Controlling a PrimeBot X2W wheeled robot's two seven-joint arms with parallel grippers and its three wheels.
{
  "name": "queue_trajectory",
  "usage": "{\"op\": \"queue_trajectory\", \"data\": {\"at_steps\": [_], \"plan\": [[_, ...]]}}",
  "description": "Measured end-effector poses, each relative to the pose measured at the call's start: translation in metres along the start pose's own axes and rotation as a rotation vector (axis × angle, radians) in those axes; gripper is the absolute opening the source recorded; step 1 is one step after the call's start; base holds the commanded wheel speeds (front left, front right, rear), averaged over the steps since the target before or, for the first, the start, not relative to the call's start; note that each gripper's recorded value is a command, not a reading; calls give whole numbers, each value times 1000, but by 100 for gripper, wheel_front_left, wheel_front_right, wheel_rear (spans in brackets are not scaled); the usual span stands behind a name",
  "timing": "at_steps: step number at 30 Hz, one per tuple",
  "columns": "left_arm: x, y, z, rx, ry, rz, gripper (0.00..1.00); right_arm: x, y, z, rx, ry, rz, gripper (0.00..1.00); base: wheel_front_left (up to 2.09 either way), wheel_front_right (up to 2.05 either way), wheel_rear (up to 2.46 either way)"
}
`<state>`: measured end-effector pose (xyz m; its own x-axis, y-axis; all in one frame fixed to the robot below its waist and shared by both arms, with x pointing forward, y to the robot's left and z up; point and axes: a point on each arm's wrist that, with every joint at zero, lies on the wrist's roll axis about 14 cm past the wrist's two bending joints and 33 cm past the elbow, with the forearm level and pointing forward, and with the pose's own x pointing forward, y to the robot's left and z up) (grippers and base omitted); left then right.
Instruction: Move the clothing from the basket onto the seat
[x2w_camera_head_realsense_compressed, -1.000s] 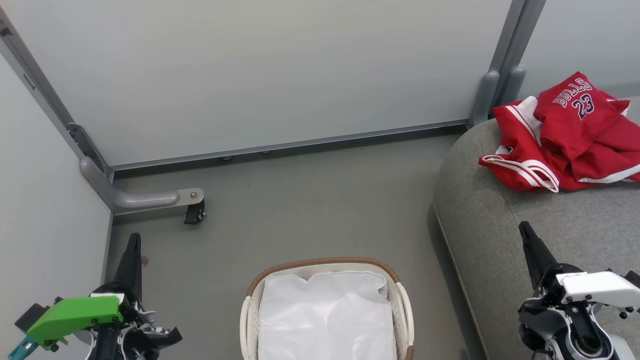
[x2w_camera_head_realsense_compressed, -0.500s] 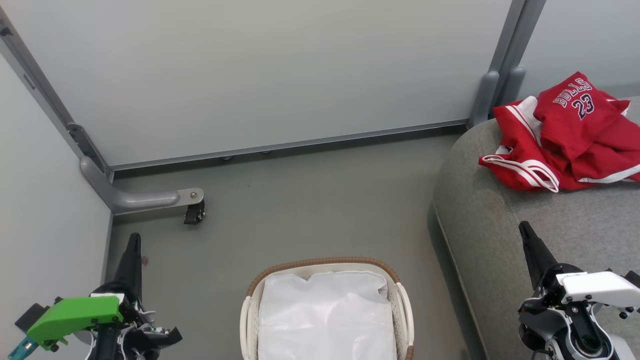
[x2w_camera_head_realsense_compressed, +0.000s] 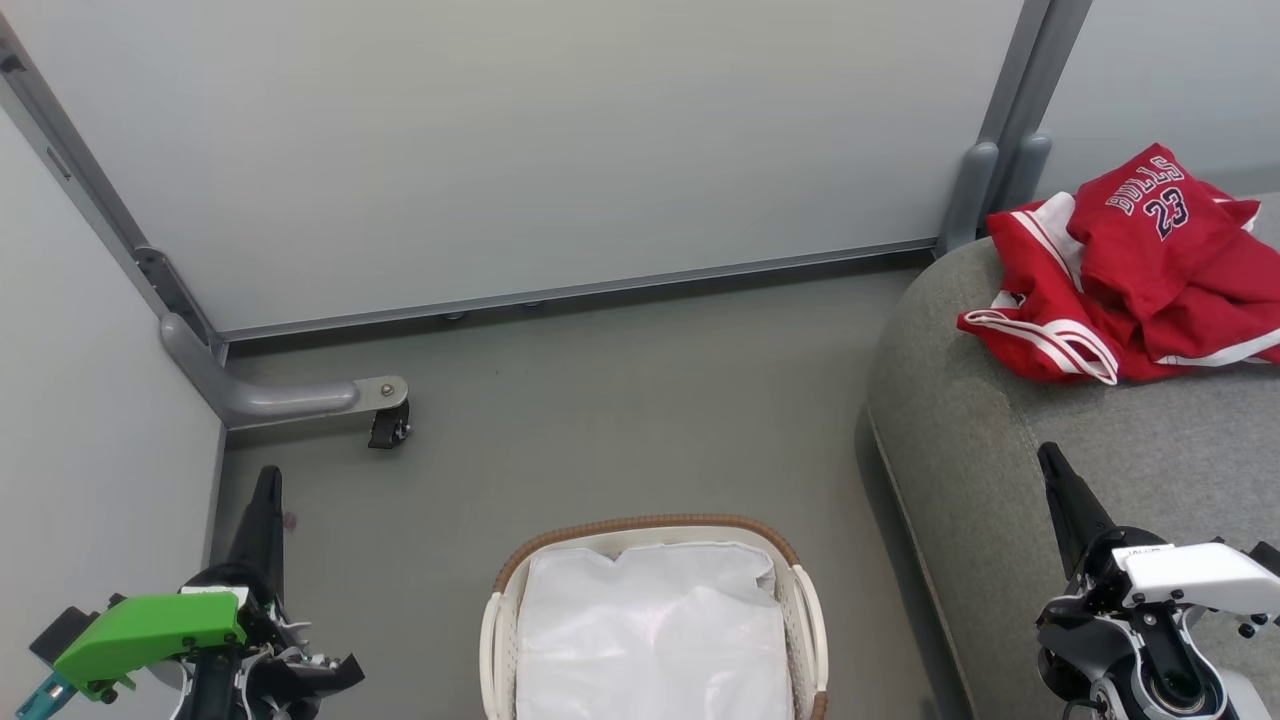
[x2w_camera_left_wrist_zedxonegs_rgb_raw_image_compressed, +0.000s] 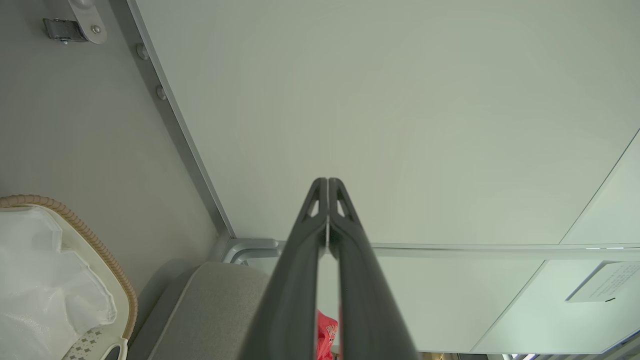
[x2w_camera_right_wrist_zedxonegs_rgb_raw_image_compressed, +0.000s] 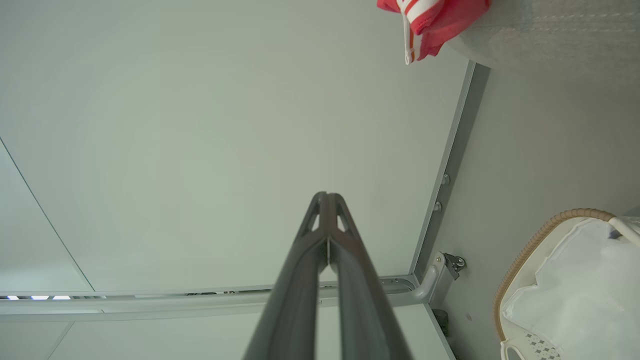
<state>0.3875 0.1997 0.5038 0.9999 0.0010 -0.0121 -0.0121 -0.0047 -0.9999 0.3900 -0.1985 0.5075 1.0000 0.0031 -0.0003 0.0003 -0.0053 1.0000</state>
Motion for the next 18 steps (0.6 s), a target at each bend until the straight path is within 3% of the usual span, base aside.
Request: {"op": "queue_trajectory", "data": {"at_steps": [18], "plan": [[0,0,0,0,0,0,0,0,0,0,0,0,0,0,0,0,0]]}}
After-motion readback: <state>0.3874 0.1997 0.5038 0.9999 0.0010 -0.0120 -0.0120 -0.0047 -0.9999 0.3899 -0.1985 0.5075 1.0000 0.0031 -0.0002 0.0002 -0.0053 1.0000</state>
